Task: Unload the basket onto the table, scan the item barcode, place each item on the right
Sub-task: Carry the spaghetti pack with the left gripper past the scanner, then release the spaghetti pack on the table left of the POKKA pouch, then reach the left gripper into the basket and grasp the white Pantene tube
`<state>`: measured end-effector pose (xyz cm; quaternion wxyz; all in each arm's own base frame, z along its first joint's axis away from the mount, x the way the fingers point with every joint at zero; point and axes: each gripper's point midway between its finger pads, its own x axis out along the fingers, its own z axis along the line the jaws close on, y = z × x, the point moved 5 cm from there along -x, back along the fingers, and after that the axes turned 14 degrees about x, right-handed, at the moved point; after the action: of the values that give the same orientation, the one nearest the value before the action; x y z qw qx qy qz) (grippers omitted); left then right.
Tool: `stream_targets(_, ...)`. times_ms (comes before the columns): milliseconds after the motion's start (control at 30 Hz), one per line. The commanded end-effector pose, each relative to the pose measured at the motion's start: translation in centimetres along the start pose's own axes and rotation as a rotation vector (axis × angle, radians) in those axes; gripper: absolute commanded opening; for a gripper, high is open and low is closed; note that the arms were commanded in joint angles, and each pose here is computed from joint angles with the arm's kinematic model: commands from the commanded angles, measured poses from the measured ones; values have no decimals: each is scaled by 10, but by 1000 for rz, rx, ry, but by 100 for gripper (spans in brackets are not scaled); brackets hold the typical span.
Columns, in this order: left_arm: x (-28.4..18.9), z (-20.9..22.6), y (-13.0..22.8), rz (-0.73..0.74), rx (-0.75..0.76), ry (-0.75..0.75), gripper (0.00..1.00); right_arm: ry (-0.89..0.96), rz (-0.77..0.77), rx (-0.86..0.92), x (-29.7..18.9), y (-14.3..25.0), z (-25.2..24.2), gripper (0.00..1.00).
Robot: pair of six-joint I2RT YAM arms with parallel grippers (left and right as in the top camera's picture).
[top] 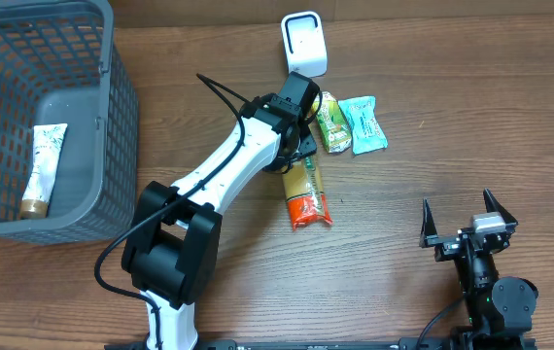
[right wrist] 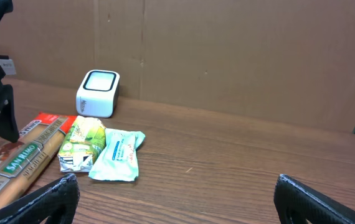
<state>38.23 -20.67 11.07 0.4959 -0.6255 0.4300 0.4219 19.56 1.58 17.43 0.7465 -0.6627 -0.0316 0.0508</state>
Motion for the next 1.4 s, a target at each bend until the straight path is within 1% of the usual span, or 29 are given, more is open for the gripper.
stream_targets(0, -19, -4, -14, -37, 77, 3, 53, -4, -4, -3, 0, 2, 0, 100)
stream_targets(167, -60, -13, -34, -77, 163, 21, 53, -4, -4, -3, 0, 2, 0, 100)
stream_targets(200, -85, -13, -45, -108, 179, 16, 51, -4, -4, -3, 0, 2, 0, 100)
stream_targets(300, -126, -10, -65, -172, 210, 24, 41, -4, -4, -3, 0, 2, 0, 100)
stream_targets(367, -155, -3, -79, -221, 231, 29, 41, -4, -4, -3, 0, 2, 0, 100)
stream_targets(433, -180, 12, -92, -263, 201, 20, 41, -4, -4, -3, 0, 2, 0, 100)
stream_targets(567, -224, 60, -114, -337, 122, -37, 42, -4, -4, -3, 0, 2, 0, 100)
stream_targets(633, -243, 95, -125, -368, 92, -77, 43, -4, -4, -3, 0, 2, 0, 100)
stream_targets(667, -251, 112, -128, -378, 76, -98, 45, -4, -4, -3, 0, 2, 0, 100)
stream_targets(800, -266, 180, -134, -379, -31, -182, 45, -4, -4, -3, 0, 2, 0, 100)
stream_targets(867, -270, 209, -134, -372, -65, -219, 45, -4, -4, -3, 0, 2, 0, 100)
stream_targets(1000, -279, 262, -133, -369, -84, -296, 51, -4, -4, -3, 0, 2, 0, 100)
stream_targets(1200, -290, 313, -125, -361, -119, -365, 54, -4, -4, -3, 0, 2, 0, 100)
stream_targets(1267, -289, 332, -118, -325, -120, -409, 53, -4, -4, -3, 0, 2, 0, 100)
stream_targets(1367, -280, 362, -102, -231, -179, -519, 54, -4, -4, -3, 0, 2, 0, 100)
